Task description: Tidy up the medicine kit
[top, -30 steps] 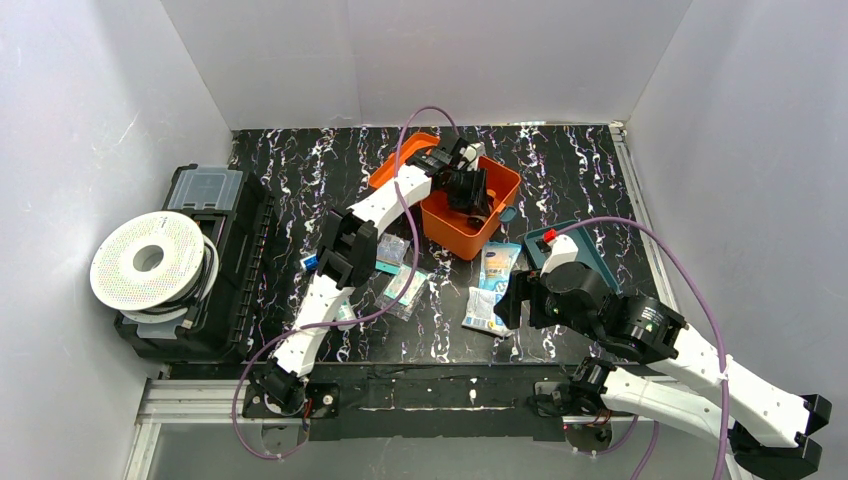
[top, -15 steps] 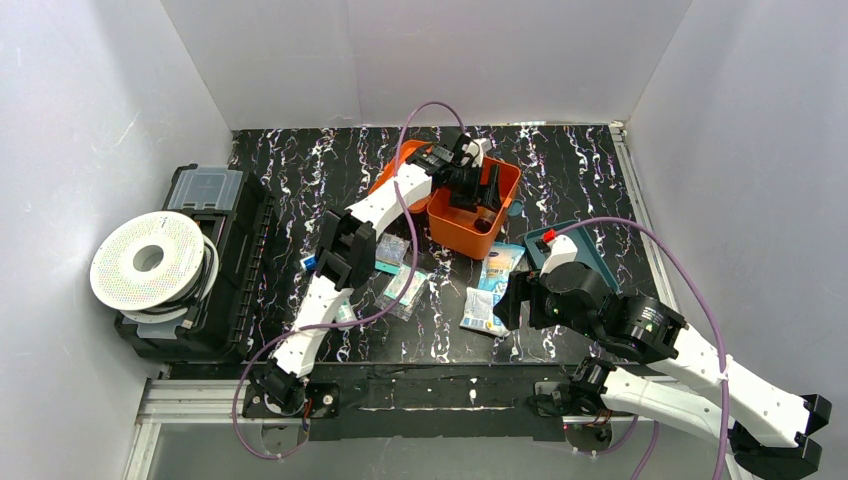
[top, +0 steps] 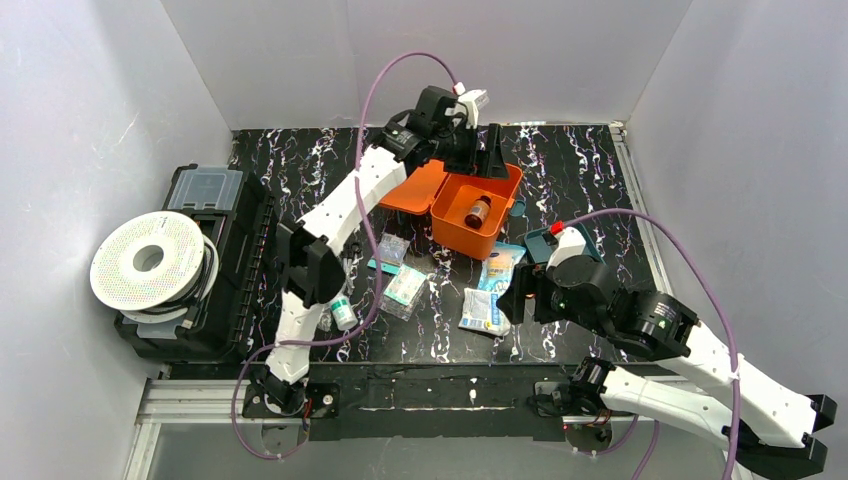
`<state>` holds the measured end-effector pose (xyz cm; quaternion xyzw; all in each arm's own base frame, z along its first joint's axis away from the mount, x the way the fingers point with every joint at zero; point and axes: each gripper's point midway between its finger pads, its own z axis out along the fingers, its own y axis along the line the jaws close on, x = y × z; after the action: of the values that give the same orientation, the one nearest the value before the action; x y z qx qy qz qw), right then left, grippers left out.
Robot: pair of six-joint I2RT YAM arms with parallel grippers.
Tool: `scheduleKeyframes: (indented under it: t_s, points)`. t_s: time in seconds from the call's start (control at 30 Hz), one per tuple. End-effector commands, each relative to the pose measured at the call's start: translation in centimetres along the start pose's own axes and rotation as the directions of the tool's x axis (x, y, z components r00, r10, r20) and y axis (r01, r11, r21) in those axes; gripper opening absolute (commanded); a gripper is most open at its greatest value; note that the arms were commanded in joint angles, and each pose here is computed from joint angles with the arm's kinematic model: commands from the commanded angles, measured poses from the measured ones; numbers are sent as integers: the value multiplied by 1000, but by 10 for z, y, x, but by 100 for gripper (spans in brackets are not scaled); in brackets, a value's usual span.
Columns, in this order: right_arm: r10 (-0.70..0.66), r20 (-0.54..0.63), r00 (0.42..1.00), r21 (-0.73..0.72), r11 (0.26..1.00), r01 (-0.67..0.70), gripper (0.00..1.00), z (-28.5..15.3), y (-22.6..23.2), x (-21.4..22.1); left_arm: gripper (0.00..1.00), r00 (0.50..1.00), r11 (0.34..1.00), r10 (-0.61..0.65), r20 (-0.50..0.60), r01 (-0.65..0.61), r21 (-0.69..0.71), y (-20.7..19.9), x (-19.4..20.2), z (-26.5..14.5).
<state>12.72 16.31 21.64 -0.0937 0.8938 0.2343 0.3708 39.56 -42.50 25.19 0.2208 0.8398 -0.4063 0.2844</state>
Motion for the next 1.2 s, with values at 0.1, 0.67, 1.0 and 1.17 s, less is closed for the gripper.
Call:
scheduleKeyframes:
  t_s: [0.1,0.67,1.0,1.17]
  points:
    - [-29,22,999,90,996,27,95,-7,-11,-15,89,999,993,44,4,-44,-111,-24,9,-84]
    - [-66,-88,994,2,998,67,95,23,23,-7,96,994,849,-90,54,105,-517,27,133,-230]
    - [-60,-163,985,-61,997,51,94,43,44,5,98,962,673,-232,143,265,-690,70,220,-279]
    - [-57,-199,978,-74,996,43,93,53,50,12,98,934,541,-310,179,328,-774,94,254,-288]
